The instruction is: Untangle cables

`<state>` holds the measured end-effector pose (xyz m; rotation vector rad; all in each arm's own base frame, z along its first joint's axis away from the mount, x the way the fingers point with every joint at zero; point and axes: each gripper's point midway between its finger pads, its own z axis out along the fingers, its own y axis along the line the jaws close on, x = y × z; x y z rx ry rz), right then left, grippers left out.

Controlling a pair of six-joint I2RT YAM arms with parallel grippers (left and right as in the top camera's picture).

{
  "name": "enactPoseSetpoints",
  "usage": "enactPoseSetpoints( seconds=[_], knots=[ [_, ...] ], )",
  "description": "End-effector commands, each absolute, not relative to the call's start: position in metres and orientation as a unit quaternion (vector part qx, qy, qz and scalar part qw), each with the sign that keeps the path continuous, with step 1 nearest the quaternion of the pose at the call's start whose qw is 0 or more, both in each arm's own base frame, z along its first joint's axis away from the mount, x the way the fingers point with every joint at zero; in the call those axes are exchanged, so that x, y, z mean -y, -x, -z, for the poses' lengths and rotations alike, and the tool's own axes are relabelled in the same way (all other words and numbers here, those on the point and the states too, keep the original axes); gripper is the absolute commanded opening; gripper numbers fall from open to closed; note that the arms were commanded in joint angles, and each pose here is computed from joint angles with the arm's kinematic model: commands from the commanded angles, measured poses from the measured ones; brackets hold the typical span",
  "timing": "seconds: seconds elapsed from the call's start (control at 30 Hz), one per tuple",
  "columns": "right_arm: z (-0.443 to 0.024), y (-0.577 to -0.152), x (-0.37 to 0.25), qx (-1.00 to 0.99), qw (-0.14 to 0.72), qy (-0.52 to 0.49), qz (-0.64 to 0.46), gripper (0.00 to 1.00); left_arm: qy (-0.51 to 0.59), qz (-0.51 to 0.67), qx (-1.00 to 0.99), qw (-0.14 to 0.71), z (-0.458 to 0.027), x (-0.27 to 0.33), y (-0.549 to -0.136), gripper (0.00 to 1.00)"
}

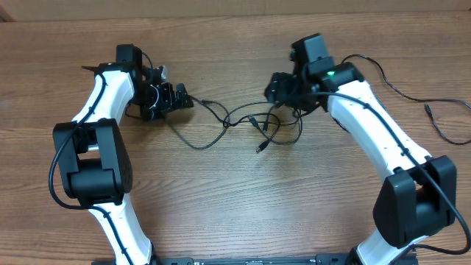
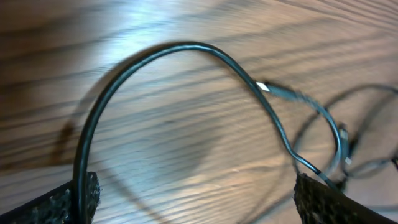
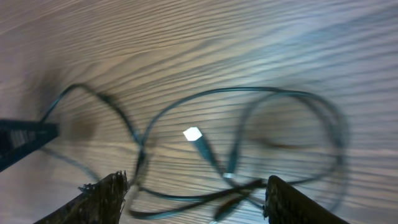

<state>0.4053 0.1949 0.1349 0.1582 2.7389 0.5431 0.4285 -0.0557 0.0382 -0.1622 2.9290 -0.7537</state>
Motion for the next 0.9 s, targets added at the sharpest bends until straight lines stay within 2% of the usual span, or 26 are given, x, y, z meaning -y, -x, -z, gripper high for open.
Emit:
enactPoseSetpoints(
  seconds=[0.0, 0.17, 0.37, 0.57, 0.67, 0.87],
  knots=[
    [-0.137, -0.399, -0.220, -0.962, 0.177, -0.026, -0.204, 0.71, 0.011, 0.270, -0.960, 0.072, -0.048, 0.072, -0.431, 1.00],
    [-0.125, -0.390, -0.248, -0.963, 0.168, 0.004, -0.209, 0.71, 0.049, 0.226, -0.971, 0.063, -0.040, 0.064, -0.431, 0.98],
    [-0.084, -0.368, -0.278, -0.974, 0.118, 0.024, -0.194, 0.71, 0.044, 0.219, -0.973, 0.063, -0.039, 0.070, -0.431, 0.96],
    [-0.044, -0.355, -0.292, -0.981, 0.079, 0.017, -0.174, 0.65, 0.041, 0.219, -0.973, 0.064, -0.039, 0.073, -0.432, 0.88],
    [-0.028, -0.354, -0.292, -0.984, 0.066, 0.016, -0.166, 0.64, 0.041, 0.219, -0.973, 0.064, -0.039, 0.073, -0.432, 0.87],
    [-0.021, -0.351, -0.290, -0.986, 0.056, 0.015, -0.159, 0.49, 0.041, 0.219, -0.973, 0.064, -0.039, 0.073, -0.432, 0.82]
  ],
)
